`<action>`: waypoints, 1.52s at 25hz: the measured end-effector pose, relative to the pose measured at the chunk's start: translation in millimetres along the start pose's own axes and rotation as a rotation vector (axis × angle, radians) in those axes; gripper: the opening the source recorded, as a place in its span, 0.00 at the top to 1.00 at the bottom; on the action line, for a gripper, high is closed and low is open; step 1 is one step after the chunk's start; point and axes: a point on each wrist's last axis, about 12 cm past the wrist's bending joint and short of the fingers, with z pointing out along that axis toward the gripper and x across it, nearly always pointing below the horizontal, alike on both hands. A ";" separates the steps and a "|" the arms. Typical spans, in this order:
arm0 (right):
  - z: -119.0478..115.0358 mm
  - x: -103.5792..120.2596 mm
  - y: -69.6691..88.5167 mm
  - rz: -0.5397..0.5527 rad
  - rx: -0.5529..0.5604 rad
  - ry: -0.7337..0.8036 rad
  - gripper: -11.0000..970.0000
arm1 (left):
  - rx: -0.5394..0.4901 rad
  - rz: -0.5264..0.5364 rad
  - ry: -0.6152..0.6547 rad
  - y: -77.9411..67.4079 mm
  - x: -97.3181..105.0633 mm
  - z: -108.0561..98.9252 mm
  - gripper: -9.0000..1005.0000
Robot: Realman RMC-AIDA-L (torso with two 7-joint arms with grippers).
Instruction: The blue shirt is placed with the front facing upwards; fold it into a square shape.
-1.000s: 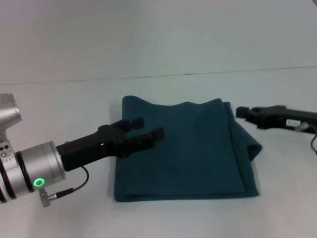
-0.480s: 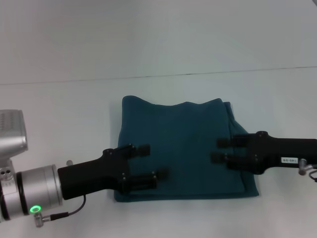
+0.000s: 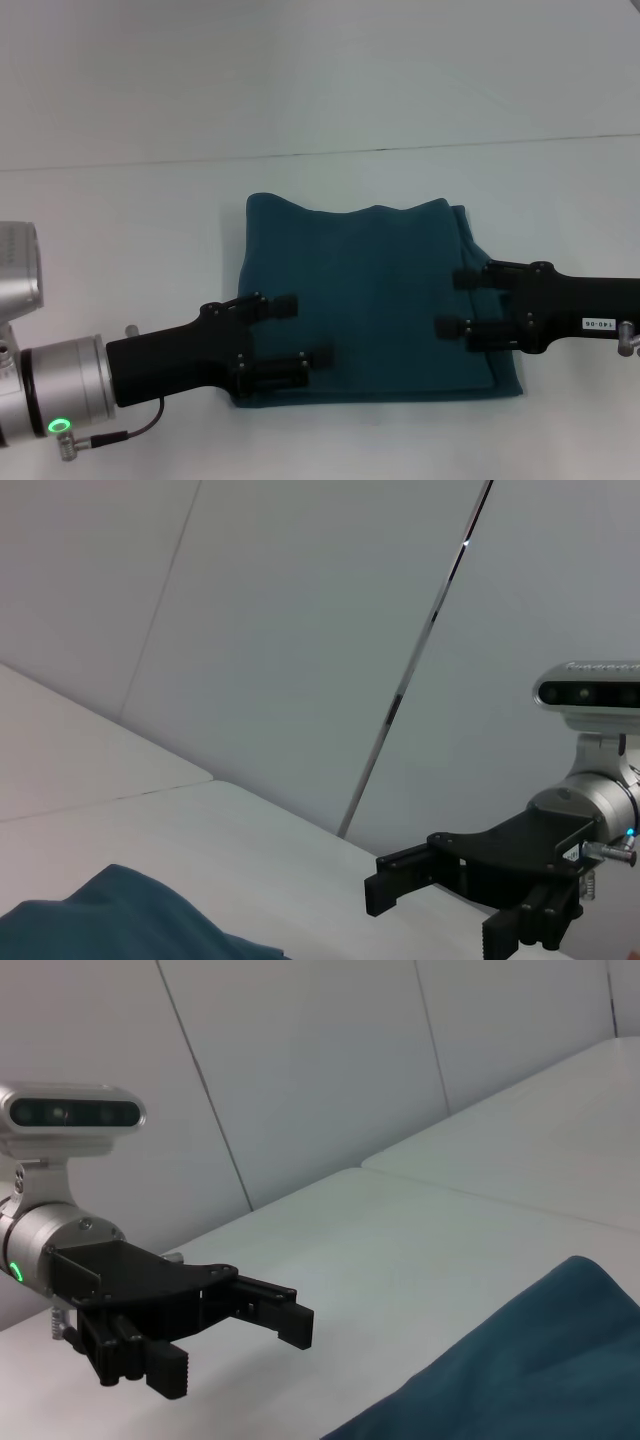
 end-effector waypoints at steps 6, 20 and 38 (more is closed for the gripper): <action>-2.9 -0.1 -0.6 -0.001 0.003 -0.001 0.06 | 0.001 -0.001 -0.004 0.0 -0.5 -0.4 0.08; -3.7 -0.4 -1.0 0.002 0.002 0.003 0.07 | 0.023 -0.011 -0.010 -2.4 -1.5 -0.3 0.08; -3.4 -0.2 -0.7 0.003 -0.002 0.010 0.07 | 0.026 -0.018 -0.007 -2.8 -0.7 -0.2 0.08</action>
